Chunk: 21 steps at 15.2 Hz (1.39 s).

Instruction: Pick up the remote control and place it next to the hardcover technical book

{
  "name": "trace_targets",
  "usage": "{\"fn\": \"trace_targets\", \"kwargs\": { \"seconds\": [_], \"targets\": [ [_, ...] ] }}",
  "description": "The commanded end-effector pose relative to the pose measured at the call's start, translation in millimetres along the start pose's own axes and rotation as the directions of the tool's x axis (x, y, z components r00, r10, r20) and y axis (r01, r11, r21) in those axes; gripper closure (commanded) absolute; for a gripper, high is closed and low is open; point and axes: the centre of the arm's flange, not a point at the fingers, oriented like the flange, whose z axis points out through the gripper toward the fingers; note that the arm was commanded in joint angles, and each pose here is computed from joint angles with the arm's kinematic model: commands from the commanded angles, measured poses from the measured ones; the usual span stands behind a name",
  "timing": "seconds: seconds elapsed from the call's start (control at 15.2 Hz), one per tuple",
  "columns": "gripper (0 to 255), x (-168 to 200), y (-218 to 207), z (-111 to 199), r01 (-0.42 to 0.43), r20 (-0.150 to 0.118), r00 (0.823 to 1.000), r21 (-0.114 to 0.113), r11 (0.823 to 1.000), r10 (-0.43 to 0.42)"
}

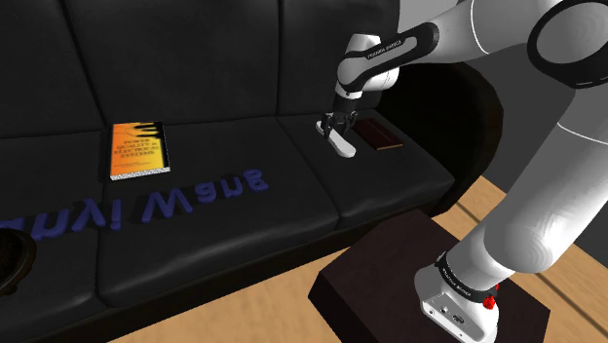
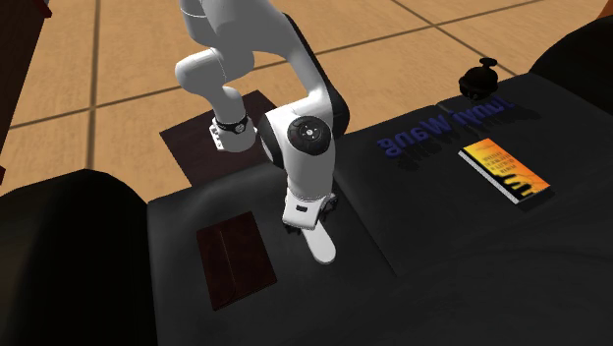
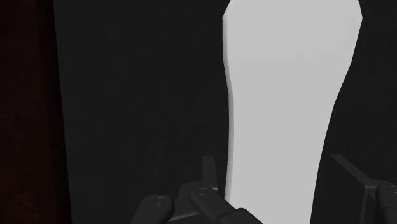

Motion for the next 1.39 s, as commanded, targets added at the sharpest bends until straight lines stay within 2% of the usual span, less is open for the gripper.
{"fn": "trace_targets", "kwargs": {
  "seconds": [0.0,1.25,1.32],
  "targets": [
    [255,0.0,0.1,0.0,0.000,0.000,1.000,0.000,1.000,0.000],
    [255,-2.6,-2.9,-97.2,0.000,0.000,1.000,0.000,1.000,0.000],
    [255,-1.8,-16.1,-96.9,0.000,0.000,1.000,0.000,1.000,0.000]
  ]
}}
